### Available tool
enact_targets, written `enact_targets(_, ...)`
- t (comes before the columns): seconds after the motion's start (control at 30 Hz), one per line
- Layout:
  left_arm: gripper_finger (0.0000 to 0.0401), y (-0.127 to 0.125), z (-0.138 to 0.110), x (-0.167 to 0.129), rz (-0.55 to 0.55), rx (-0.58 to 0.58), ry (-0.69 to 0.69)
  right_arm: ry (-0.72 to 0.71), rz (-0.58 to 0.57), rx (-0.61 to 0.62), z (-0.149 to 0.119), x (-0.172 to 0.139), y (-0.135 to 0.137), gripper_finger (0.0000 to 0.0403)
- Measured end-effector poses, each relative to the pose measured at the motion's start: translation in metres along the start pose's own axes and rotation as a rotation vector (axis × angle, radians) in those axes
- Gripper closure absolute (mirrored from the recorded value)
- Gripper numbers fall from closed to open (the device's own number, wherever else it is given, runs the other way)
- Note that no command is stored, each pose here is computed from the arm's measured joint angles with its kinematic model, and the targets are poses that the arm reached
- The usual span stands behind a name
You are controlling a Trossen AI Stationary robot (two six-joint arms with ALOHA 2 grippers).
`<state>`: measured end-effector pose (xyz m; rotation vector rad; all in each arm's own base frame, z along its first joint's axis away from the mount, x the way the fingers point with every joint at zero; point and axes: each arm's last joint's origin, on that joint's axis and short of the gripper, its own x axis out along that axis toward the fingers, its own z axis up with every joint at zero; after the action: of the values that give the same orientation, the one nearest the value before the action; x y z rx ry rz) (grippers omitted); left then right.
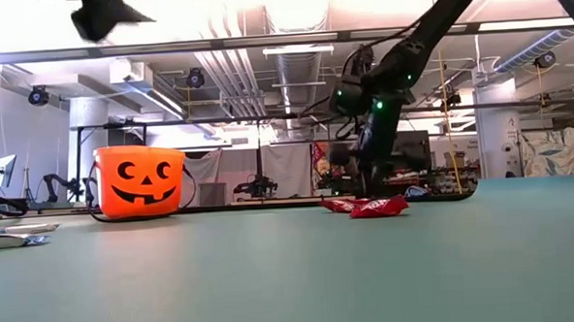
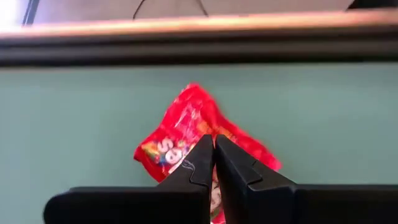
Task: Sort candy by brand, put in halloween buckets
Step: Move the red candies to the center of the table
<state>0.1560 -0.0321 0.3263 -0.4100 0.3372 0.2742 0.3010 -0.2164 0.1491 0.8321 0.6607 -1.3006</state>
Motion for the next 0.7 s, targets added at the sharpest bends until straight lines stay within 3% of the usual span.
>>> enact_targets(0.2,0.016,-0.012,0.026,-0.024,-0.049,0.061,-0.004,0.109,0.059,0.032,-0.025,0.027,0.013,0.0393)
enact_targets(0.3,0.016,-0.011,0.03,-0.032,-0.031,0.052,0.041,0.17,0.128,-0.019,-0.042,0.025,0.029,0.0394)
enact_targets(0.5,0.016,-0.003,0.017,-0.033,0.051,0.055,0.168,0.313,0.313,-0.183,-0.096,-0.016,0.07,0.0394)
enact_targets(0.7,0.016,-0.005,-0.014,-0.003,0.073,0.106,0.314,0.431,0.497,-0.341,-0.147,-0.08,0.101,0.0394)
